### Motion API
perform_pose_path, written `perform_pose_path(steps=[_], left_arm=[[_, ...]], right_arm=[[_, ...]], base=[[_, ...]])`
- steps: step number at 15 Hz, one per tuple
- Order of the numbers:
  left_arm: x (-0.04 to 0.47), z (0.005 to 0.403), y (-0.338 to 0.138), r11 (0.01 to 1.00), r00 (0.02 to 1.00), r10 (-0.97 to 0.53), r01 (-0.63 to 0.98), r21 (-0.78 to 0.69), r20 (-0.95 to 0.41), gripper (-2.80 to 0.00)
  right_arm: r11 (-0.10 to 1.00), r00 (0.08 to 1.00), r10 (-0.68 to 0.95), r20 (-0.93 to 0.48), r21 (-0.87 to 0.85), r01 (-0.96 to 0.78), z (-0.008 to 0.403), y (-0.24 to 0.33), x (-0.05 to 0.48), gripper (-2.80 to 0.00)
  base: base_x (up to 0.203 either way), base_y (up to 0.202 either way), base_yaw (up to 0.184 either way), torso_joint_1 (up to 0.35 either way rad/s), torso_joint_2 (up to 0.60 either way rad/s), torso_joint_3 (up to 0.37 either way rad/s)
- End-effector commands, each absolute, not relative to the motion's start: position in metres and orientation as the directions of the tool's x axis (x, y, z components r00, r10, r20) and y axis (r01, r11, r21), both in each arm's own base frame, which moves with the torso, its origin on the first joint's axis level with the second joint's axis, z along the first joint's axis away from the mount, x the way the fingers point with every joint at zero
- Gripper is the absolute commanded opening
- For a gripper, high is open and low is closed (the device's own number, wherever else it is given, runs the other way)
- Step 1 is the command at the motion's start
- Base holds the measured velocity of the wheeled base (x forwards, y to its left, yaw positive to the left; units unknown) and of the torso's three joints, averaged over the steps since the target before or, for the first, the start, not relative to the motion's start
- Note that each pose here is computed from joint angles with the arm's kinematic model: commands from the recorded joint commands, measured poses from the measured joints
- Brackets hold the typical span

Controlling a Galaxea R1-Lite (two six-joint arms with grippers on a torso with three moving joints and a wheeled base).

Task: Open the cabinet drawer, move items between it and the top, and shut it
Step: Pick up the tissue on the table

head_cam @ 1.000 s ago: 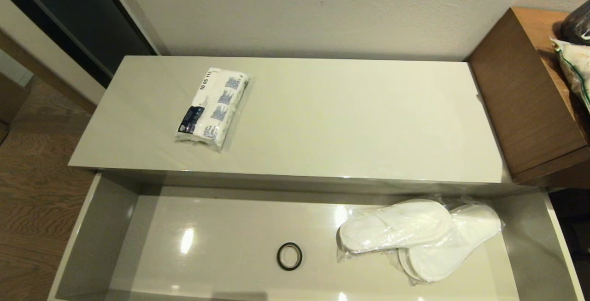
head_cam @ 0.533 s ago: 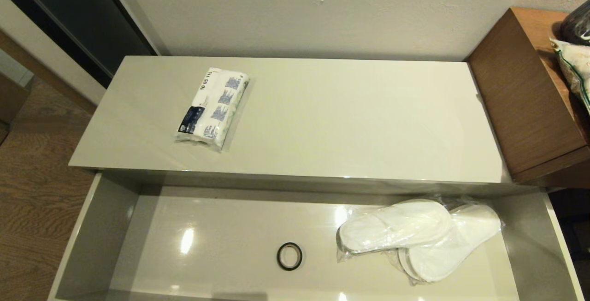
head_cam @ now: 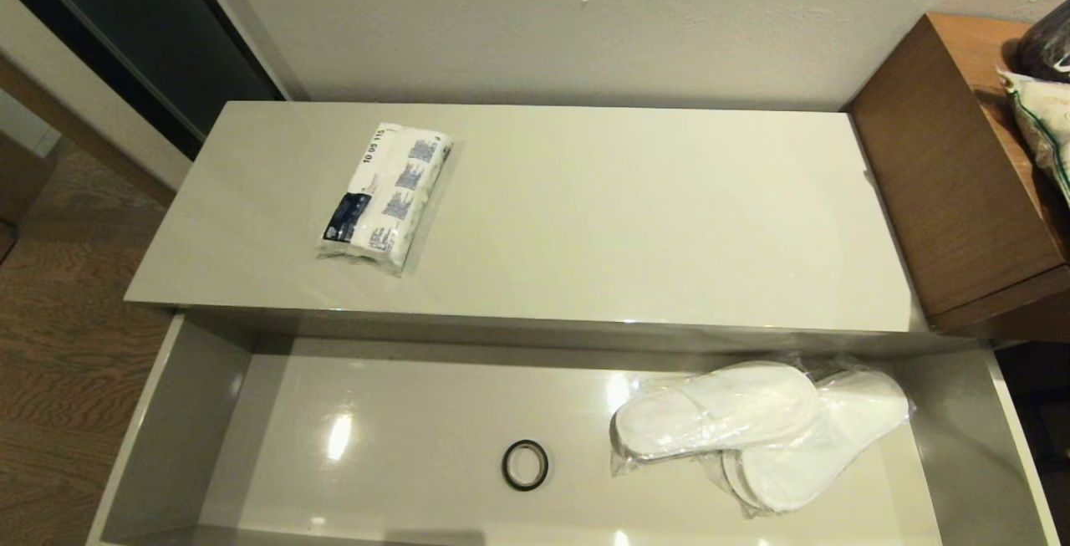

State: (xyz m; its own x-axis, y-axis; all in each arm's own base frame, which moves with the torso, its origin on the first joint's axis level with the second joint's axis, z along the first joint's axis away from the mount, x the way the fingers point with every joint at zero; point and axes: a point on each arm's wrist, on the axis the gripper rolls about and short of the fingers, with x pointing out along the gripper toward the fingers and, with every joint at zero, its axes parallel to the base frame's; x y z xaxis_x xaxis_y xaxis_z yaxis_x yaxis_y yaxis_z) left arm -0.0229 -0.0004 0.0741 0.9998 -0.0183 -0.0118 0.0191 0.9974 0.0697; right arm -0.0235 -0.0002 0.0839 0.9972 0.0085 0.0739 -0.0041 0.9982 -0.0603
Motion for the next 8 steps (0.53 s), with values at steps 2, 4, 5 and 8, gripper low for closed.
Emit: perform_pose_path(steps=[2, 4, 5, 8], left_arm=[[-0.0228, 0.0742, -0.0004, 0.997, 1.000, -0.018, 0.019, 0.070, -0.013, -2.80], [-0.0228, 0.0742, -0.0004, 0.997, 1.000, -0.018, 0.019, 0.070, -0.012, -2.80], [-0.0228, 0.0742, -0.0004, 0.997, 1.000, -0.018, 0.019, 0.070, -0.012, -2.80], [-0.0228, 0.0741, -0.0004, 0.997, 1.000, -0.018, 0.019, 0.070, -0.014, -2.80]], right_arm=[[0.999, 1.000, 0.015, -0.012, -0.035, -0.016, 0.0757, -0.0001, -0.0234, -2.80], [0.999, 1.000, 0.014, 0.008, -0.029, -0.014, 0.0765, -0.0001, -0.0229, -2.80], [0.999, 1.000, 0.014, 0.008, -0.031, -0.014, 0.0765, -0.0001, -0.0229, -2.80], [0.999, 1.000, 0.014, 0.008, -0.029, -0.014, 0.0765, -0.0001, -0.0229, -2.80]], base=[[0.000, 0.000, 0.000, 0.000, 0.00, 0.000], [0.000, 0.000, 0.000, 0.000, 0.00, 0.000], [0.000, 0.000, 0.000, 0.000, 0.00, 0.000], [0.000, 0.000, 0.000, 0.000, 0.00, 0.000]])
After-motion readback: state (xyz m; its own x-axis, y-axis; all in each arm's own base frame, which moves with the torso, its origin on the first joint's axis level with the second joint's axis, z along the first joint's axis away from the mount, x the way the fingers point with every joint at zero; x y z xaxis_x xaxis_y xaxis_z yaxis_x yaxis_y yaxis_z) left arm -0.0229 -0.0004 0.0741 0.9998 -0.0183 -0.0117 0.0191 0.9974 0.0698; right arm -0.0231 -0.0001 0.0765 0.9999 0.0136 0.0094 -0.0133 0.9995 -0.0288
